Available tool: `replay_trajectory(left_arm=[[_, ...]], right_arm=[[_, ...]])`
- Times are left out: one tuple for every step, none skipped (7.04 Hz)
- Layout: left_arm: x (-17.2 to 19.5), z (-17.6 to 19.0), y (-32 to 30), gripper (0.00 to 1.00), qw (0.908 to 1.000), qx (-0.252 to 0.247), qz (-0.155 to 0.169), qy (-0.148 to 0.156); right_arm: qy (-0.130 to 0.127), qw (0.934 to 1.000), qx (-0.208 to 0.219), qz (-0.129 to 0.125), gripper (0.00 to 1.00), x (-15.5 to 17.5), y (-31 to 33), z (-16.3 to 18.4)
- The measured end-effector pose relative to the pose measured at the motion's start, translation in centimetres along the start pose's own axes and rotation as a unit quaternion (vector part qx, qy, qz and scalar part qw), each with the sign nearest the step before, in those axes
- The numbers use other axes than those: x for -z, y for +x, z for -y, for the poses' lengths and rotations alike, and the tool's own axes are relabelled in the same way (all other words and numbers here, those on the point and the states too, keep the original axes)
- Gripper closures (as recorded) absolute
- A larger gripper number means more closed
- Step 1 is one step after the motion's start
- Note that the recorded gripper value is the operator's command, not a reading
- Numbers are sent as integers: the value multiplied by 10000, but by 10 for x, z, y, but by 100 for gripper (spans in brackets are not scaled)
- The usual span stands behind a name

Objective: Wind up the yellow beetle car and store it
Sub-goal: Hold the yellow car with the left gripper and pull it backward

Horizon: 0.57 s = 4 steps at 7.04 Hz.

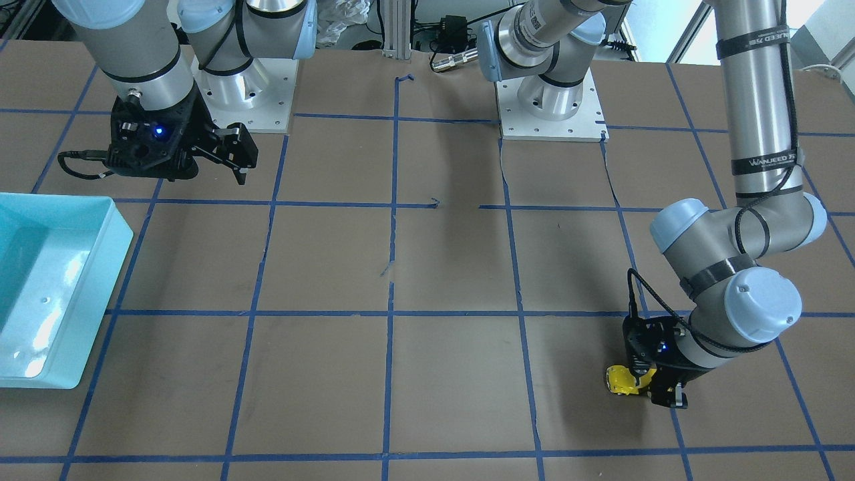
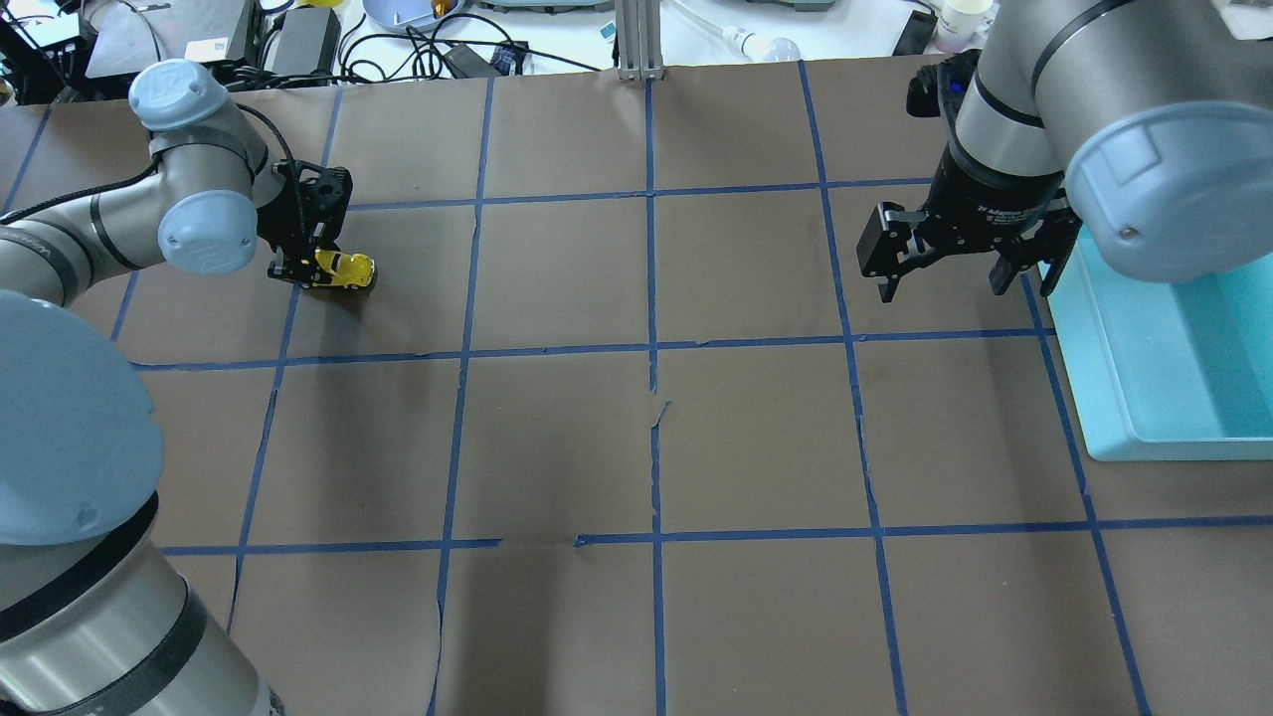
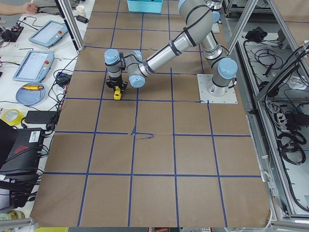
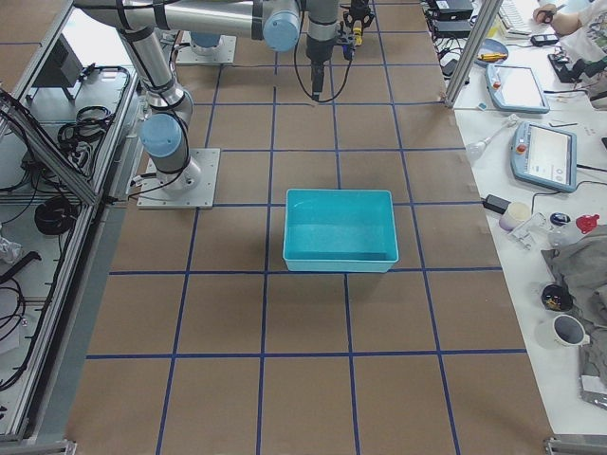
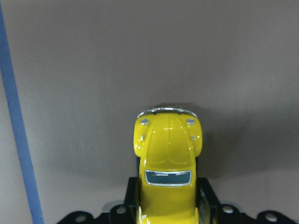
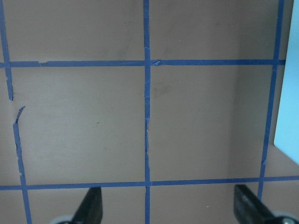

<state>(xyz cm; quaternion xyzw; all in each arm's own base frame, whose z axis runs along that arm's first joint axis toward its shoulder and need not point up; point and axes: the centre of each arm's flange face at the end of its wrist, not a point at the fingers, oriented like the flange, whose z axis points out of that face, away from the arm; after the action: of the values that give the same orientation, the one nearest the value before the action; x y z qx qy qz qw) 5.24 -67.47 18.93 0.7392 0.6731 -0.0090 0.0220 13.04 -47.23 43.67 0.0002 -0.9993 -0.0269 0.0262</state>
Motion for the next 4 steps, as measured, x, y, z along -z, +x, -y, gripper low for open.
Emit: replay_trajectory(left_arm=[[-1,0,0,93,10000,3,-3,0],[-1,-1,0,93,10000,15,-6,-2],[-1,-3,0,93,10000,44,-7,-4],[-2,-9,1,93,10000,95,-11,-5]], right_arm=[[3,10000,-16,2,0,0,0,0],[59,10000,-23,7,0,1,0,1],[171,9998,-8,26,0,4,-1,3],[252,9997,5,56,0,7,-2,4]])
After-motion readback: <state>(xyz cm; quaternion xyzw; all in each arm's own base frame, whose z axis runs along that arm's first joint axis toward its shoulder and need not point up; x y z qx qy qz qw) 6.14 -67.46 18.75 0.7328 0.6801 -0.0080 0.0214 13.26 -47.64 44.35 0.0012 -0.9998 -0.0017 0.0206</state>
